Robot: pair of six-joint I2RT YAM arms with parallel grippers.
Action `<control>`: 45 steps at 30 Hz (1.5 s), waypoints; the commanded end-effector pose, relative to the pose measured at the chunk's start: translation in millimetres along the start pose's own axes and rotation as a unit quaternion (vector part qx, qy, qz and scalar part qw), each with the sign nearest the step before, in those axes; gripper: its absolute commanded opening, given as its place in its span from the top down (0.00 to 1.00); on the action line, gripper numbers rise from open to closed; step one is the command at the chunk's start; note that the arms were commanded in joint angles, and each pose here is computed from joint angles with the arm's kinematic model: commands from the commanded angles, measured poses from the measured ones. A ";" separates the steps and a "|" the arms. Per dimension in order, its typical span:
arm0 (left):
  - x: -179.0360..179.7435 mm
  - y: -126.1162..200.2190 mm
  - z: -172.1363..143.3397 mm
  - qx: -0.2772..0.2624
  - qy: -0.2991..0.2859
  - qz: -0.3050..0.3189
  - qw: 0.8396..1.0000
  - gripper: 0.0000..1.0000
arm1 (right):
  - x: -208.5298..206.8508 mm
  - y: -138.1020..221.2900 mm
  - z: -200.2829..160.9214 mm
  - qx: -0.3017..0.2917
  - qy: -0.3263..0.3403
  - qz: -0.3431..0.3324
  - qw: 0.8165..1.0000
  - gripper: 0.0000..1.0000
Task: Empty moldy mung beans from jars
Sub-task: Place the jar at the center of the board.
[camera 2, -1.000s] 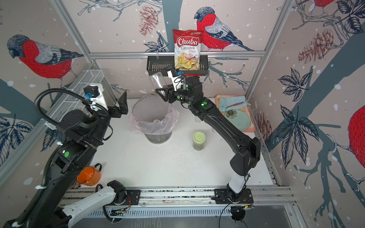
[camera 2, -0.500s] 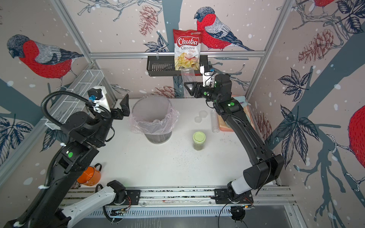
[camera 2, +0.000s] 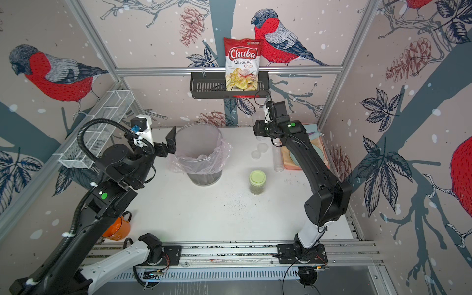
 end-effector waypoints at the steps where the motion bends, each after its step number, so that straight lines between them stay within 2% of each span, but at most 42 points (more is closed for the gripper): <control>1: -3.7 -1.6 4.6 -0.024 0.020 -0.010 0.999 0.03 | -27.3 -14.3 -41.7 0.085 0.010 -0.085 0.993 0.53; 8: -11.2 -7.7 -5.3 -0.014 0.019 -0.026 0.999 0.03 | -49.0 -42.8 -108.1 0.141 0.004 -0.140 0.980 0.53; 14: -12.2 -8.0 -9.7 -0.013 0.021 -0.029 0.999 0.03 | -49.0 -63.8 -144.3 0.162 -0.009 -0.123 0.979 0.53; 25: -11.3 -8.0 -8.7 -0.012 0.019 -0.026 0.999 0.03 | -50.9 -108.5 -170.3 0.194 -0.010 -0.109 0.975 0.52; 32: -11.4 -8.4 -9.2 -0.011 0.017 -0.025 0.999 0.03 | -48.1 -117.3 -181.1 0.203 -0.017 -0.092 0.975 0.52; 45: -11.0 -2.9 -5.9 -0.017 0.012 -0.033 0.999 0.03 | -47.1 -133.6 -189.7 0.217 -0.011 -0.089 0.972 0.35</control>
Point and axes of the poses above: each gripper's point midway between its finger pads, its own y axis back along the fingers, its own x axis along the line the jaws close on, z = x × y, the point moved 2 cm from there along y, back along the fingers, and after that the axes turned 10 degrees about y, right-handed, at the moved point
